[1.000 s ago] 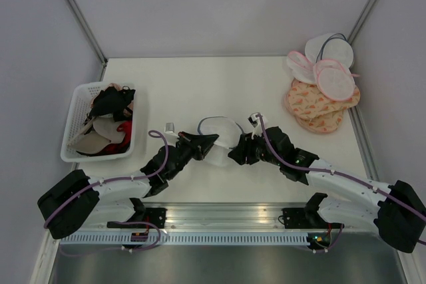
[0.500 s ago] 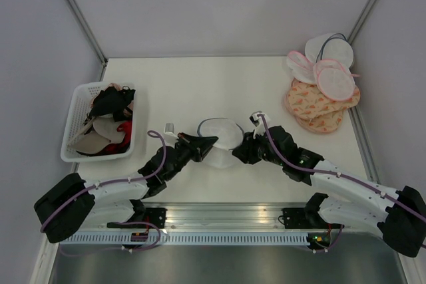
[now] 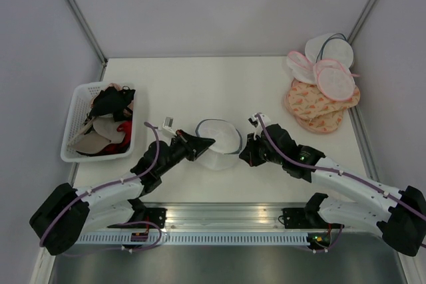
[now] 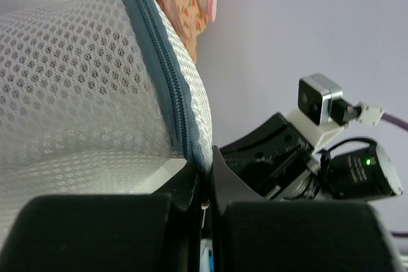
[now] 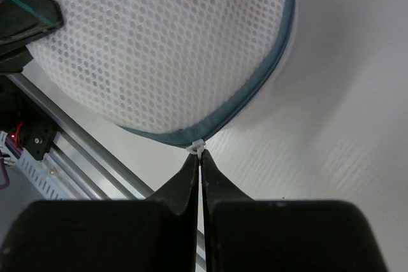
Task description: Unzip the laundry bag and remove the bra
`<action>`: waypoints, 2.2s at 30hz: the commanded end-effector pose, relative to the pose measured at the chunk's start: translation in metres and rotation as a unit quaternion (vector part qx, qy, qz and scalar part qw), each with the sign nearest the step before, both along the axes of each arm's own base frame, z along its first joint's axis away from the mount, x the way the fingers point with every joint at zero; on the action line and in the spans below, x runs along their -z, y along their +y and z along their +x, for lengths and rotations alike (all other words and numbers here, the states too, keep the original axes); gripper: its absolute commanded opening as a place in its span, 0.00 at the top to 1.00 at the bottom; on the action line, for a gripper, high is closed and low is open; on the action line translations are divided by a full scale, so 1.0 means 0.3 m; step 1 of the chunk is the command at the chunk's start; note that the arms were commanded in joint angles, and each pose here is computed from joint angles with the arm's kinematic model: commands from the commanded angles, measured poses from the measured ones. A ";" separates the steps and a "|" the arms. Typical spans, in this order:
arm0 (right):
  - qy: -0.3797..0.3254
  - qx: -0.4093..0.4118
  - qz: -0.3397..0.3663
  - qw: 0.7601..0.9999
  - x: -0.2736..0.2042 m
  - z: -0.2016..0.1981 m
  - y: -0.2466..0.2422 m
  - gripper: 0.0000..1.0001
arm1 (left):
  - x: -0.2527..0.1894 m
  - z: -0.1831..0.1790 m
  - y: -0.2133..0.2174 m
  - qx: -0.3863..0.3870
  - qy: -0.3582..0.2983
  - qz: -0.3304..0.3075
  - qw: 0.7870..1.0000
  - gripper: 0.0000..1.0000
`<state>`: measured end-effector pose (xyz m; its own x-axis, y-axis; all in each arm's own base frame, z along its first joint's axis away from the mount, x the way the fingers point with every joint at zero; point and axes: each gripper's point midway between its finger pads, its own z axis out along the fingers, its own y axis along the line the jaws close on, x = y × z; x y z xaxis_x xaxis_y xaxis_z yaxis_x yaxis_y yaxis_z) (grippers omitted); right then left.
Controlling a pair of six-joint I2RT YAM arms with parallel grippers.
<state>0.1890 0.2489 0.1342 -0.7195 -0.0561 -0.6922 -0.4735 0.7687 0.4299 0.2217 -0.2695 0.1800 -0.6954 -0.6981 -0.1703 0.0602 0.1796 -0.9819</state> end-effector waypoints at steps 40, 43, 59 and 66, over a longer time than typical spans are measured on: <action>0.006 -0.072 0.083 0.994 -0.099 -0.024 0.134 1.00 | -0.005 -0.077 0.001 0.110 -0.029 0.117 0.987 0.05; 0.006 -0.069 0.094 0.993 -0.117 -0.013 0.153 0.99 | 0.010 -0.130 -0.048 0.139 -0.001 0.093 0.986 0.06; 0.003 -0.069 0.098 0.993 -0.105 -0.057 0.137 0.99 | 0.104 -0.068 0.002 -0.018 0.081 0.061 0.995 0.07; 0.012 -0.089 0.106 0.990 -0.062 -0.117 0.169 1.00 | 0.050 -0.007 -0.059 -0.025 0.073 0.036 0.996 0.07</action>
